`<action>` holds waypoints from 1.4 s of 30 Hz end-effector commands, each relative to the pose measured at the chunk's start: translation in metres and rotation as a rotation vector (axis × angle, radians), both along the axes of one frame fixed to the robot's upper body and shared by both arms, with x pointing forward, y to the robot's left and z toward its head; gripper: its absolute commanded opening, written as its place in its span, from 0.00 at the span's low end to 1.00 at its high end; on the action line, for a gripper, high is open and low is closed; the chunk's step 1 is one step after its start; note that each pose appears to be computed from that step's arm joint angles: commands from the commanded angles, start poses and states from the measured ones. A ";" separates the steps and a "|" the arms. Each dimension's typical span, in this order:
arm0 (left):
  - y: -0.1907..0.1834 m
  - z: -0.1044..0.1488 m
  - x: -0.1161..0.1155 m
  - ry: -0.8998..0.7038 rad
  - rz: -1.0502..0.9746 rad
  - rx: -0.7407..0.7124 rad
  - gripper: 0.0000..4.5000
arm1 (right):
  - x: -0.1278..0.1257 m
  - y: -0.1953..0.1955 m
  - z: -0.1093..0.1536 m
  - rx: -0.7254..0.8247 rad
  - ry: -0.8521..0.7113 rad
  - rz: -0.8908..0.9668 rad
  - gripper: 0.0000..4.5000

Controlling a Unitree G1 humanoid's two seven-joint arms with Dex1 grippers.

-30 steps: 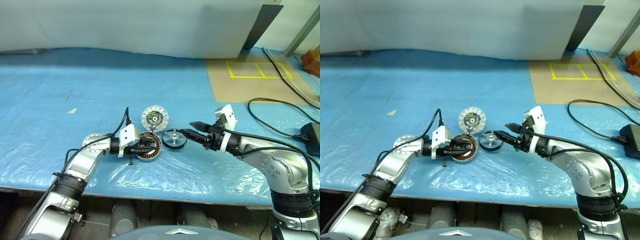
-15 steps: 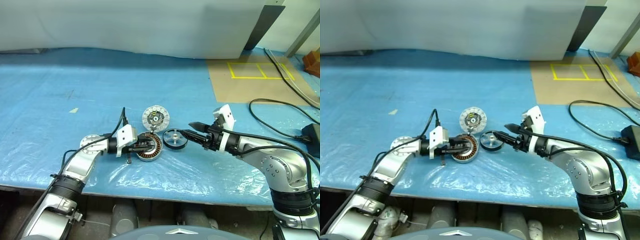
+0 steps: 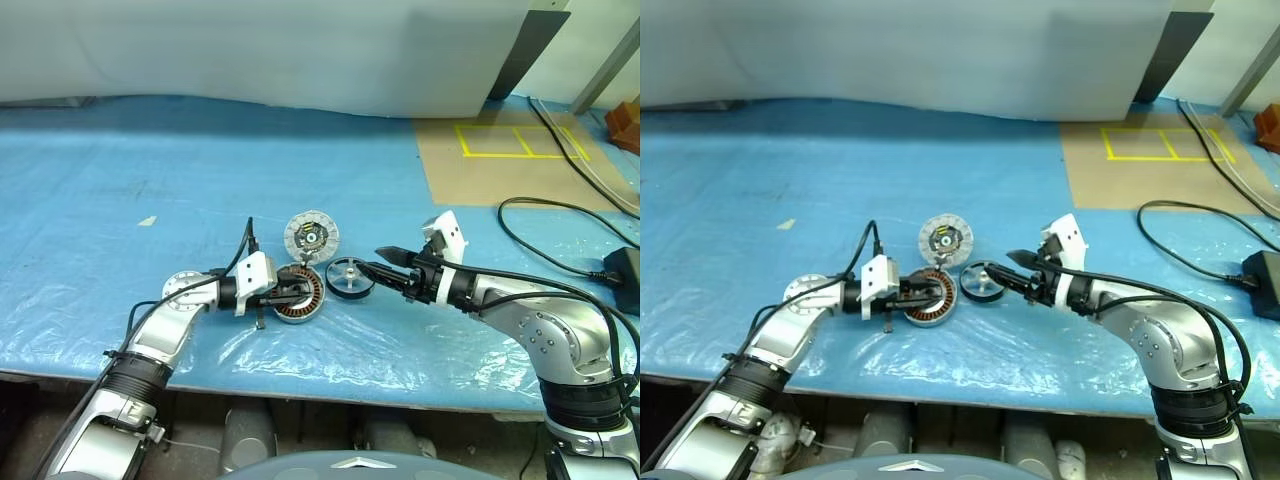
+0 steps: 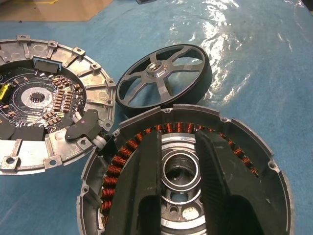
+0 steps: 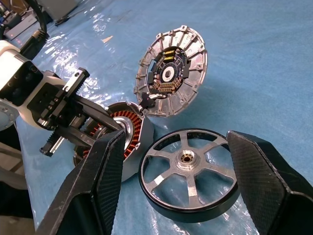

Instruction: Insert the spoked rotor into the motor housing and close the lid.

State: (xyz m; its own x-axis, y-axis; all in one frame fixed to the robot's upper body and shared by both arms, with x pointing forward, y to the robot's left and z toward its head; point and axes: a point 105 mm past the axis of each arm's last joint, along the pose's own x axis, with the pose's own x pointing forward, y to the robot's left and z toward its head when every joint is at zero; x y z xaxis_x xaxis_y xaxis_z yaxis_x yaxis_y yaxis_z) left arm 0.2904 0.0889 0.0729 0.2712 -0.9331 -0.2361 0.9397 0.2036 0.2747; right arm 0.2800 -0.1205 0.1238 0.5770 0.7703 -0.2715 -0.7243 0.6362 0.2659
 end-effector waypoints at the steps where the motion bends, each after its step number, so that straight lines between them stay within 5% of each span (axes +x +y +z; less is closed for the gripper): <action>1: 0.008 -0.012 0.000 0.025 0.043 0.047 0.19 | 0.002 -0.001 0.006 -0.003 -0.029 -0.002 0.77; 17: 0.011 -0.018 -0.001 0.064 0.053 0.072 0.19 | 0.004 -0.001 0.003 -0.010 -0.029 -0.010 0.77; 23: 0.009 -0.006 0.009 0.011 0.090 0.039 0.57 | 0.005 -0.002 0.001 -0.011 -0.024 -0.017 0.77; 39: 0.043 0.057 -0.005 0.162 0.149 -0.234 0.57 | 0.000 0.006 0.011 0.048 -0.013 0.096 0.77; 42: 0.054 0.056 0.000 0.159 0.235 -0.244 0.58 | 0.002 0.017 0.021 0.083 -0.042 0.156 0.62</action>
